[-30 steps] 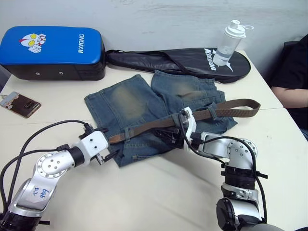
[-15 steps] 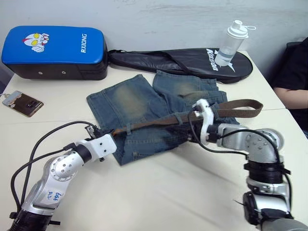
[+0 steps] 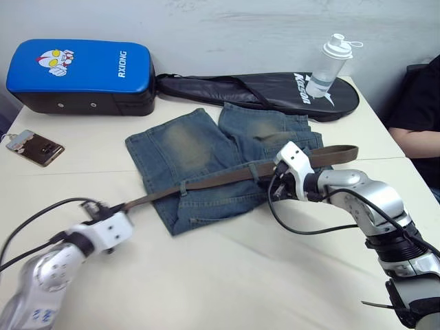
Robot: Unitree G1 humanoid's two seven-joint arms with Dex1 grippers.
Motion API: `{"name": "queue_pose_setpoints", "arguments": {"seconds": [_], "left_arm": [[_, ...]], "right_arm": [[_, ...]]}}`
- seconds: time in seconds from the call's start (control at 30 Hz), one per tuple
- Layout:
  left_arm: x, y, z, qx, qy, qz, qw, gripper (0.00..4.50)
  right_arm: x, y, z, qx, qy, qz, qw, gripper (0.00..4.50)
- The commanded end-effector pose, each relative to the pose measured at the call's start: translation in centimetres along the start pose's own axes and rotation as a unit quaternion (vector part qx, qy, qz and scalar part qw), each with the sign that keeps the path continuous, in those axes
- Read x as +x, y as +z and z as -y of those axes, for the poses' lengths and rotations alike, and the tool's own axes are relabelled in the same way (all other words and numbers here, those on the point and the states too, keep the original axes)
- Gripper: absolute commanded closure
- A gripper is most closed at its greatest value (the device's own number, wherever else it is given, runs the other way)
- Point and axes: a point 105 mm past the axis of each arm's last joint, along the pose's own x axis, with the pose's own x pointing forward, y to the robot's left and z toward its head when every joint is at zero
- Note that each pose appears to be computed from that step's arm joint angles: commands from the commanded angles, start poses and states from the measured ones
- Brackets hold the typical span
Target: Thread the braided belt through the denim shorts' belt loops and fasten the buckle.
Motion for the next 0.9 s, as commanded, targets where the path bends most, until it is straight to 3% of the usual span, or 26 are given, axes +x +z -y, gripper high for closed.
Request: {"name": "queue_pose_setpoints", "arguments": {"seconds": [0.03,0.1,0.27,0.4,0.47,0.57,0.77,0.83,0.87,0.9], "left_arm": [[-4.0,-5.1,-2.7,-0.003,0.065,-0.094,0.993,4.5],[-6.8,-8.5,-2.9,-0.017,0.085,-0.158,0.984,4.5],[-13.6,-14.6,-2.6,-0.054,0.12,-0.268,0.954,4.5],[-17.3,-17.4,-1.6,-0.092,0.145,-0.324,0.93,4.5],[-18.2,-18.1,-1.2,-0.124,0.166,-0.332,0.92,4.5],[-16.7,-17.0,-1.0,-0.168,0.18,-0.284,0.927,4.5],[-13.4,-12.9,-2.2,-0.229,0.2,-0.151,0.941,1.99],[-12.7,-11.5,-3.2,-0.24,0.214,-0.103,0.941,1.09],[-12.1,-10.3,-3.7,-0.253,0.215,-0.066,0.941,0.48],[-11.2,-8.4,-4.2,-0.261,0.205,-0.018,0.943,0.19]], "right_arm": [[0.5,-3.0,1.1,0.008,-0.017,-0.062,0.998,4.43],[0.8,-3.1,1.2,0.005,-0.014,-0.068,0.998,4.43],[1.2,-2.8,1.0,-0.001,0.004,-0.071,0.997,4.43],[1.4,-2.6,0.9,-0.001,0.01,-0.07,0.998,4.43],[1.4,-2.4,0.9,-0.002,0.015,-0.067,0.998,4.43],[1.3,-2.0,0.9,-0.004,0.016,-0.062,0.998,4.43],[0.8,-1.1,1.7,0.003,0.006,-0.043,0.999,4.5],[0.3,-0.7,1.8,0.013,0.013,-0.038,0.999,3.8],[-0.1,-0.4,1.9,0.018,0.017,-0.035,0.999,3.33],[-0.6,0.0,2.0,0.023,0.023,-0.03,0.999,3.04]]}}
